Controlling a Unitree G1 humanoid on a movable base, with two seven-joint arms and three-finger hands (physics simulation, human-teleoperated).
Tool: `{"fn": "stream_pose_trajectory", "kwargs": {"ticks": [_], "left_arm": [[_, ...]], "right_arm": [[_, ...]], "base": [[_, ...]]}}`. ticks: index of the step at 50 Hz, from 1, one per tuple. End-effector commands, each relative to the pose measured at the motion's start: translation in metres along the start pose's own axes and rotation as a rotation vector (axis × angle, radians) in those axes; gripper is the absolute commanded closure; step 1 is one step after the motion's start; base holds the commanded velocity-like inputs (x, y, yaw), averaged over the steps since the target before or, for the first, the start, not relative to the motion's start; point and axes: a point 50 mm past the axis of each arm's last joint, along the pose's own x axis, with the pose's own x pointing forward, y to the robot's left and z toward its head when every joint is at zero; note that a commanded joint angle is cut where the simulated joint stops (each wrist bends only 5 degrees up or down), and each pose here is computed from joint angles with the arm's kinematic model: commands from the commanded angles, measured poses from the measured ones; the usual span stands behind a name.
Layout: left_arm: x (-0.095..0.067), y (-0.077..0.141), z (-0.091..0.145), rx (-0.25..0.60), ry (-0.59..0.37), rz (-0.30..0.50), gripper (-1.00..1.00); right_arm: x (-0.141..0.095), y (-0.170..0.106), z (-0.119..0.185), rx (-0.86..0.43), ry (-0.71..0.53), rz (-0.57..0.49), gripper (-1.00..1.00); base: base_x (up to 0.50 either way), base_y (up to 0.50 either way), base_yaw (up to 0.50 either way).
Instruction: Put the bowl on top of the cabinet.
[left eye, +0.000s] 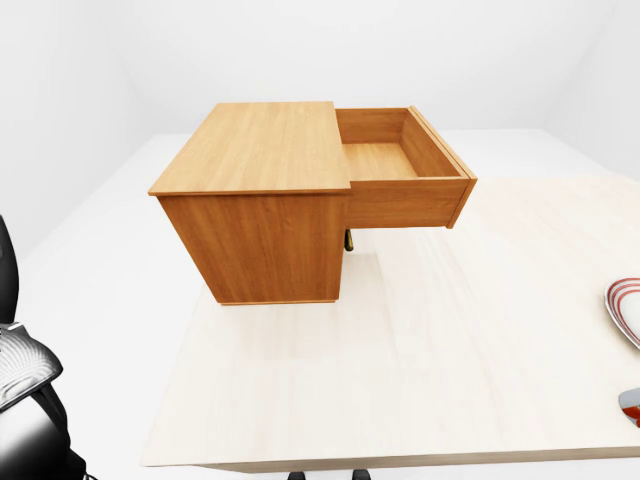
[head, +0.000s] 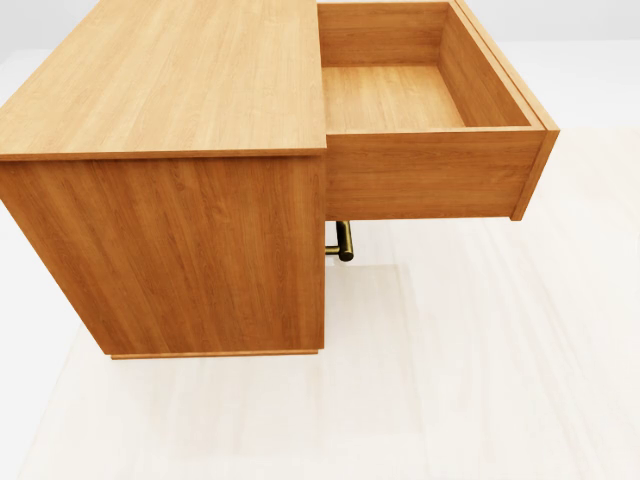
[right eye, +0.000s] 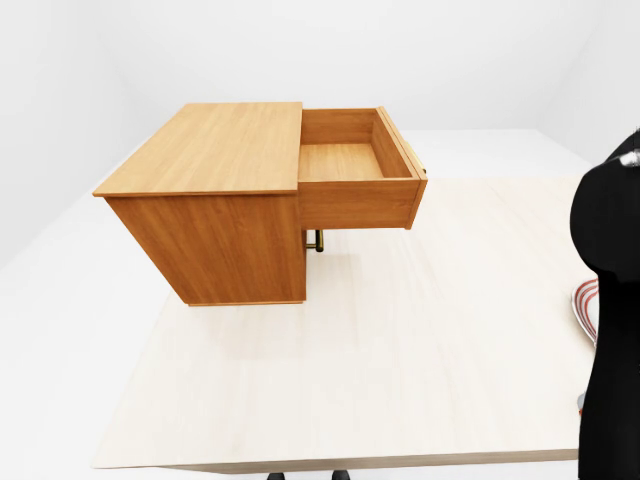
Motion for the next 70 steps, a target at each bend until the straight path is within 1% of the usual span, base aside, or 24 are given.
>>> {"fn": "stream_pose_trajectory", "kwargs": {"ticks": [1,17,19,20,29,34,42,51,59,66,70], "left_arm": [[0.0,0.0,-0.001,0.004,0.004,-0.003,-1.0],[0.0,0.0,0.0,-0.01,0.009,0.003,-1.0],[0.0,0.0,0.0,-0.01,0.007,0.003,-1.0],[0.001,0.0,0.0,-0.012,0.007,0.004,-1.0],[0.0,0.0,0.0,-0.013,0.009,0.004,-1.0],[0.0,0.0,0.0,-0.013,0.01,0.004,-1.0],[0.0,0.0,0.0,-0.012,0.013,0.004,-1.0],[0.001,0.0,-0.001,-0.025,0.025,0.012,-1.0],[0.001,-0.001,0.0,-0.017,0.013,0.002,-1.0],[0.001,-0.001,0.0,-0.029,0.014,0.005,-1.0],[0.001,-0.001,-0.001,-0.02,0.011,-0.003,-1.0]], "right_arm": [[0.003,0.007,0.02,0.012,-0.059,0.003,0.97],[0.005,0.022,0.054,0.012,-0.151,0.036,0.97],[0.005,0.022,0.055,0.011,-0.151,0.036,0.97],[0.005,0.025,0.064,0.016,-0.178,0.037,0.97],[0.002,0.036,0.097,0.024,-0.269,0.041,0.96],[-0.004,0.043,0.124,0.034,-0.35,0.035,0.96],[-0.013,0.049,0.154,0.037,-0.438,0.034,0.96],[-0.021,0.055,0.174,0.038,-0.496,0.03,0.96],[-0.036,0.061,0.204,0.05,-0.594,0.015,0.97],[-0.045,0.066,0.22,0.038,-0.639,0.011,0.96],[-0.05,0.069,0.229,0.033,-0.664,0.013,0.96]], "base": [[0.0,0.0,0.0],[0.0,0.0,0.0],[0.0,0.0,0.0],[0.0,0.0,0.0],[0.0,0.0,0.0],[0.0,0.0,0.0],[0.0,0.0,0.0],[0.0,0.0,0.0],[0.0,0.0,0.0],[0.0,0.0,0.0],[0.0,0.0,0.0]]}}
